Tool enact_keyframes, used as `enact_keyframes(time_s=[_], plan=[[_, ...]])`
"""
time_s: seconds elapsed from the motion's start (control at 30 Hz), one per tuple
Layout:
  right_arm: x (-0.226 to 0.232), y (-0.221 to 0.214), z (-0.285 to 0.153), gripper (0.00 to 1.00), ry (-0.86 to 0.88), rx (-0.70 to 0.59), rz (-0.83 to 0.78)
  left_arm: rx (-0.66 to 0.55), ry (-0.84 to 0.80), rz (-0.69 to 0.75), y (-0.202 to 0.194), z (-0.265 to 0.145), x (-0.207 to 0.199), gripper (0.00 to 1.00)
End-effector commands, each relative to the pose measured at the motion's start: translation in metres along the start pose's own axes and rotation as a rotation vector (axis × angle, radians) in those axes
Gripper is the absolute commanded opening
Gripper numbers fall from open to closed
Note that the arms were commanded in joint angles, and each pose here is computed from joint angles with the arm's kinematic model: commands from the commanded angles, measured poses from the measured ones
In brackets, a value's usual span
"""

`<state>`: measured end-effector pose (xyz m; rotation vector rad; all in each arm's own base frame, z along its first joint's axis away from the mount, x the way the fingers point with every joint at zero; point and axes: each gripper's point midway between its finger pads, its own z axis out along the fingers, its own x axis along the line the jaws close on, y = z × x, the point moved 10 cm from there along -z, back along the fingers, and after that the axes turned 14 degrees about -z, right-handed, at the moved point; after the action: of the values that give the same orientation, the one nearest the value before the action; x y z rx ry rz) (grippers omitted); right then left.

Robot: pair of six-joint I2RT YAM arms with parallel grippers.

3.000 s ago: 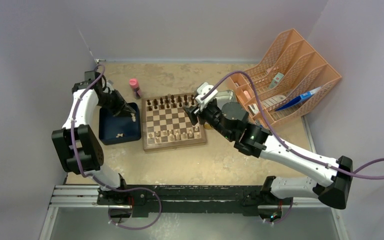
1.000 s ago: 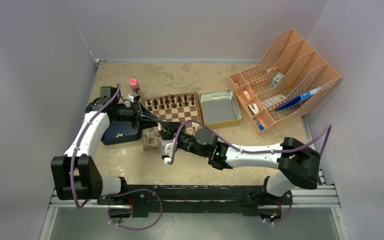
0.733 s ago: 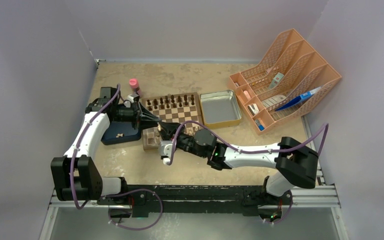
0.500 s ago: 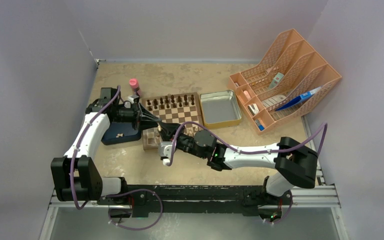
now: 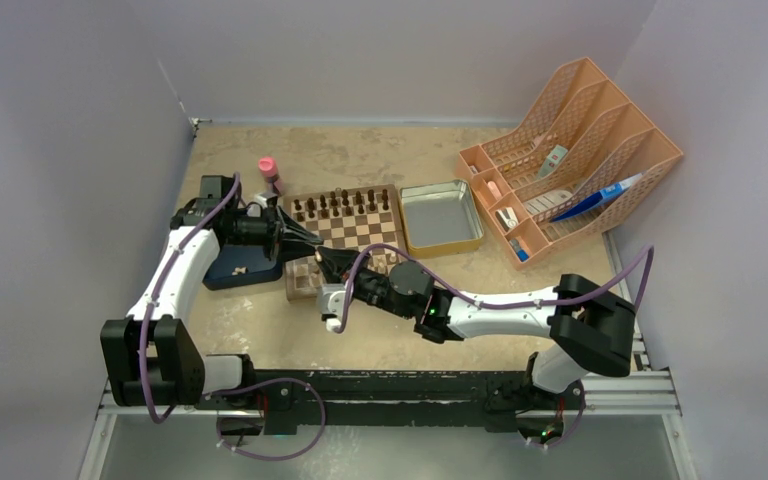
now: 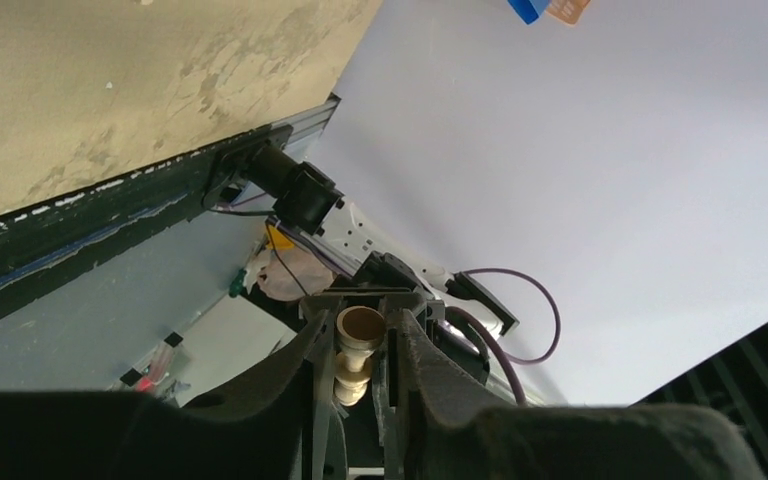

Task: Set up the chess pieces on the board
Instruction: Place the chess piece on the chessboard.

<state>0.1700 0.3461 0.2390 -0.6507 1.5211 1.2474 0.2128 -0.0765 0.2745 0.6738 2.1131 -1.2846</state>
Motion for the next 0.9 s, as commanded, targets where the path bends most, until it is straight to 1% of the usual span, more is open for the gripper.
enact_keyframes(time_s=[0.0,0.03,0.13,0.2,0.33,0.43,0.5,0.57,0.67,0.7,0.77,0.87], plan=[[-0.028,0.018,0.001,0.0,-0.118,-0.055,0.148,-0.074,-0.025,0.079,-0.003,-0.001,-0.009,0.3],[-0.028,0.019,0.0,0.0,-0.114,-0.051,0.196,-0.094,-0.032,0.09,0.0,0.0,-0.011,0.34],[-0.022,0.02,-0.001,0.0,-0.074,-0.027,0.313,-0.147,-0.045,0.104,0.008,0.003,-0.018,0.5],[-0.021,0.02,-0.003,0.0,-0.067,-0.004,0.366,-0.186,-0.05,0.141,0.015,0.004,-0.023,0.57],[-0.024,0.025,-0.001,0.0,-0.034,0.031,0.487,-0.319,0.025,0.219,0.031,0.004,-0.032,0.6],[-0.022,0.027,0.003,0.0,-0.019,0.08,0.6,-0.472,0.132,0.249,0.044,0.001,-0.034,0.61],[-0.02,0.027,0.004,0.0,-0.012,0.109,0.658,-0.576,0.173,0.263,0.052,-0.002,-0.034,0.63],[-0.021,0.027,0.003,0.0,-0.041,0.134,0.72,-0.675,0.211,0.273,0.06,-0.005,-0.034,0.67],[-0.025,0.029,-0.001,0.0,-0.099,0.159,0.821,-0.809,0.289,0.258,0.069,-0.012,-0.035,0.69],[-0.027,0.029,-0.001,0.0,-0.121,0.173,0.859,-0.819,0.296,0.283,0.072,-0.012,-0.038,0.7],[-0.027,0.03,0.0,0.0,-0.149,0.216,0.945,-0.827,0.329,0.303,0.08,-0.011,-0.042,0.76],[-0.025,0.031,0.002,0.0,-0.129,0.293,1.03,-0.836,0.377,0.318,0.09,-0.012,-0.047,0.79]])
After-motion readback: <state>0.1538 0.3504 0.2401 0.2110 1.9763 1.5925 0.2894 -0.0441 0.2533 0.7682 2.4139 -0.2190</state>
